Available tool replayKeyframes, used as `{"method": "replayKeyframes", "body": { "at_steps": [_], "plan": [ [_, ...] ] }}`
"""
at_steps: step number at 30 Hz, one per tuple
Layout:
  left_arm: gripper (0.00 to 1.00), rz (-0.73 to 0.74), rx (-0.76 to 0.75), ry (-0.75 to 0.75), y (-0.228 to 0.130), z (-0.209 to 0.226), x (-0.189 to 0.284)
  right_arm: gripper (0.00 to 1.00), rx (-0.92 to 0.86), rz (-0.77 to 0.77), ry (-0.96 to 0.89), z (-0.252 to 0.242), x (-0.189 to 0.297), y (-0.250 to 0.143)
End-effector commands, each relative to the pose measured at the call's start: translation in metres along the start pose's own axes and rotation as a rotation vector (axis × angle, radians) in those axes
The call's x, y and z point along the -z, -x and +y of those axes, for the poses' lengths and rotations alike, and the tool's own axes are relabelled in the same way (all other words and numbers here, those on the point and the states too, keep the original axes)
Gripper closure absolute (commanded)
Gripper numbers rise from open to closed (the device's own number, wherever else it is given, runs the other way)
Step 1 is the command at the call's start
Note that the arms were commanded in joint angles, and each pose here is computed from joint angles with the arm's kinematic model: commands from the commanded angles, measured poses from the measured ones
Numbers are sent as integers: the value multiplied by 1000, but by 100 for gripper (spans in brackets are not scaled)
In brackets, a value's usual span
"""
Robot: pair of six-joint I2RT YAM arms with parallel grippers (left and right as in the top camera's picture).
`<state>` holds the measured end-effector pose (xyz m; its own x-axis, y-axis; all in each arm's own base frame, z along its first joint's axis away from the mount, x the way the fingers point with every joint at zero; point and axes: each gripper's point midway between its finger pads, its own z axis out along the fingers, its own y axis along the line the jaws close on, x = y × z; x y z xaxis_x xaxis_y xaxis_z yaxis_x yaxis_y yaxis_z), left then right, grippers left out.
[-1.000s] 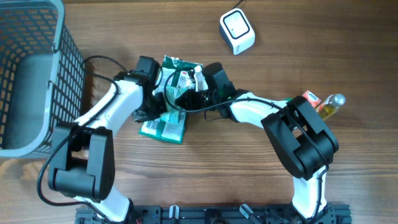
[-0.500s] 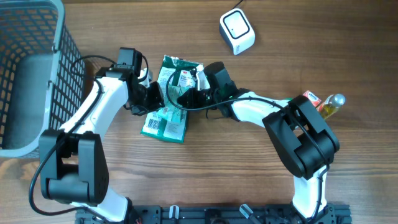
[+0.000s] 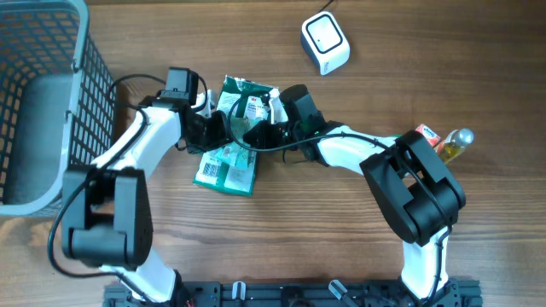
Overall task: Scan the item barcode
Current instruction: 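Pin the gloves package with the left gripper while right grips the wipes pack, then pull the wipes pack free of the gloves package with the right gripper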
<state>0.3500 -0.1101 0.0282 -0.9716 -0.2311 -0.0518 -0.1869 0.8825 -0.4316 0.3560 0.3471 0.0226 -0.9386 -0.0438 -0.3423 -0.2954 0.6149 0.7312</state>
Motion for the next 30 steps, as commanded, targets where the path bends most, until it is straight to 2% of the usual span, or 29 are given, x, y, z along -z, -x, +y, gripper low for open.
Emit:
{"method": "replayKeyframes", "body": {
  "at_steps": [1, 7, 12, 14, 20, 22, 27, 30],
  "plan": [
    [96, 2, -5, 84, -1, 25, -20, 96, -16, 12, -36, -17, -5, -6],
    [96, -78, 22, 239, 17, 58, -20, 96, -15, 12, -36, -17, -5, -7],
    [96, -145, 116, 226, 37, 67, 9, 96, -16, 12, -36, -17, -5, -7],
    [96, -163, 127, 172, 41, 61, 23, 96, -17, 12, -36, -17, -5, -6],
    [91, -153, 131, 136, 32, 52, 40, 82, -15, 9, -35, -16, -5, -6],
    [91, -120, 137, 124, 25, 50, 38, 73, -15, 9, -35, -16, -5, -6],
    [91, -109, 128, 118, 22, 48, 37, 72, -11, 2, -30, -15, -5, -4],
    [94, -87, 132, 107, 17, 46, 36, 68, 0, -29, -3, -9, -5, 5]
  ]
}}
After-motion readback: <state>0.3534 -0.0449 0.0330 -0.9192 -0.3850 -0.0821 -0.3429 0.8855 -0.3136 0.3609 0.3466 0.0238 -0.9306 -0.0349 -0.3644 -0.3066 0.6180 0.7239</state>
